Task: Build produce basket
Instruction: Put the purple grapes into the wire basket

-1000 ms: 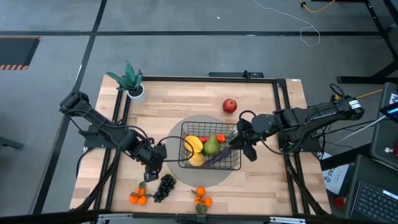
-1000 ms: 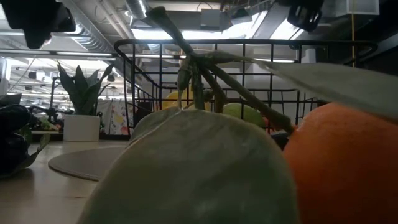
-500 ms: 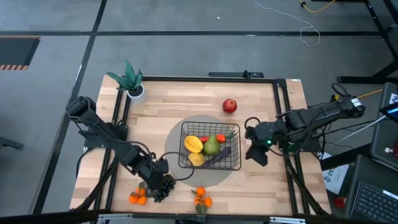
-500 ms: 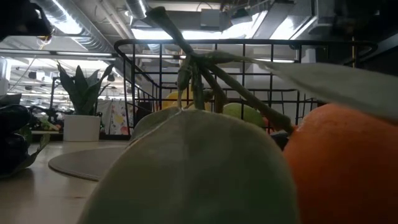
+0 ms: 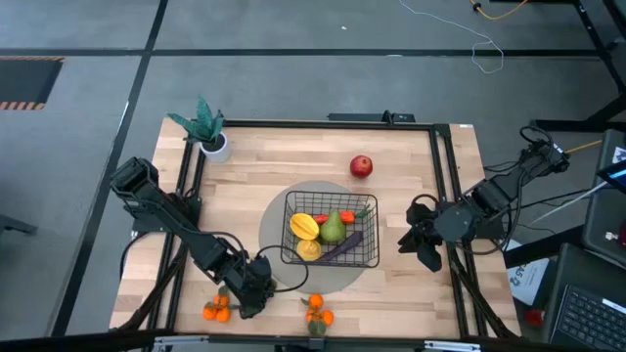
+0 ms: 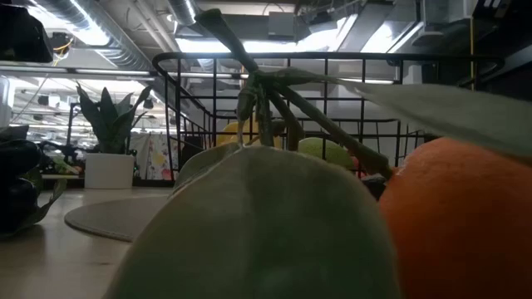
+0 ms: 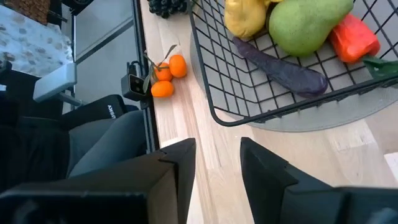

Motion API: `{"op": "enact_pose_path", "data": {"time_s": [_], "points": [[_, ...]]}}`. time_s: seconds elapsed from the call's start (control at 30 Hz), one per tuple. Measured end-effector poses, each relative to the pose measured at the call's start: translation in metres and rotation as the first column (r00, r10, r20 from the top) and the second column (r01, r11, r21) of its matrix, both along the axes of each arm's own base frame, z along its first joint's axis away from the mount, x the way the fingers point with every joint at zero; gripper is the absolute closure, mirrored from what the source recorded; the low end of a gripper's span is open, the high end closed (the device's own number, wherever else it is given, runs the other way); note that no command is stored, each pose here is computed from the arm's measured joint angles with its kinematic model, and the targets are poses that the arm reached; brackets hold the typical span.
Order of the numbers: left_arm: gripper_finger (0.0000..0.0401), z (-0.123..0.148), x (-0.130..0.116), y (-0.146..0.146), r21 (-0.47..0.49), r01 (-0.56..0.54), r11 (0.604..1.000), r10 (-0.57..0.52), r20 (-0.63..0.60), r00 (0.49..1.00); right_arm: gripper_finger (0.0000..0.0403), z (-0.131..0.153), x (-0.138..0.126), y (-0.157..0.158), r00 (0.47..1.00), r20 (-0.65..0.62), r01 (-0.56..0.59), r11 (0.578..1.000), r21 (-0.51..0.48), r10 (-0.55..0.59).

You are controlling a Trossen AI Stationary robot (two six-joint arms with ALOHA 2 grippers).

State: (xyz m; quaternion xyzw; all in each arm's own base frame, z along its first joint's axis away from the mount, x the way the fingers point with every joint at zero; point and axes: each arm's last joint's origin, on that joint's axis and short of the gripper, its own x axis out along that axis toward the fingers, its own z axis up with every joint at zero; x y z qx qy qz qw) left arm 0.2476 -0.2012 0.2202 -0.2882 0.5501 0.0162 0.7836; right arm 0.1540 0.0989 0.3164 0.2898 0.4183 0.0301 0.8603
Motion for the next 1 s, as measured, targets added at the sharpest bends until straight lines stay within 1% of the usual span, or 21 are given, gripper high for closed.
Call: {"op": "enact_pose_path", "data": {"time_s": [0.1, 0.23, 0.4, 0.57, 0.67, 0.8, 0.9, 1.0], "points": [[0.0234, -0.005, 0.005, -0.003, -0.002, -0.031, 1.000, 0.032, 0.013, 0.999, 0.0289, 0.000, -0.002, 0.003, 1.000, 0.011, -0.004, 1.000, -0.016, 0.005], [0.0234, -0.021, 0.011, -0.007, 0.038, -0.042, 0.998, 0.042, -0.003, 0.999, 0.0289, 0.000, -0.003, 0.006, 1.000, 0.012, -0.020, 1.000, -0.020, 0.021], [0.0234, -0.043, 0.016, -0.017, 0.038, -0.017, 0.999, 0.019, -0.039, 0.999, 0.0289, 0.000, -0.005, 0.009, 0.999, 0.013, -0.038, 0.999, -0.020, 0.039], [0.0234, -0.061, 0.017, -0.025, 0.061, -0.002, 0.998, 0.006, -0.066, 0.998, 0.0289, 0.000, -0.005, 0.009, 0.999, 0.015, -0.037, 0.999, -0.022, 0.038], [0.0234, -0.067, 0.018, -0.026, 0.075, 0.001, 0.997, 0.005, -0.083, 0.997, 0.0289, 0.000, -0.005, 0.009, 0.999, 0.016, -0.035, 0.999, -0.024, 0.036], [0.0234, -0.068, 0.018, -0.025, 0.086, 0.011, 0.996, -0.004, -0.080, 0.997, 0.0289, 0.000, -0.005, 0.009, 0.999, 0.016, -0.035, 0.999, -0.024, 0.035], [0.0246, -0.068, 0.018, -0.026, 0.114, 0.045, 0.993, -0.038, -0.061, 0.997, 0.0289, 0.000, -0.005, 0.009, 0.999, 0.017, -0.034, 0.999, -0.024, 0.035], [0.0277, -0.069, 0.017, -0.027, 0.132, 0.069, 0.989, -0.063, -0.052, 0.997, 0.0289, 0.000, -0.005, 0.009, 0.999, 0.017, -0.034, 0.999, -0.024, 0.035]]}}
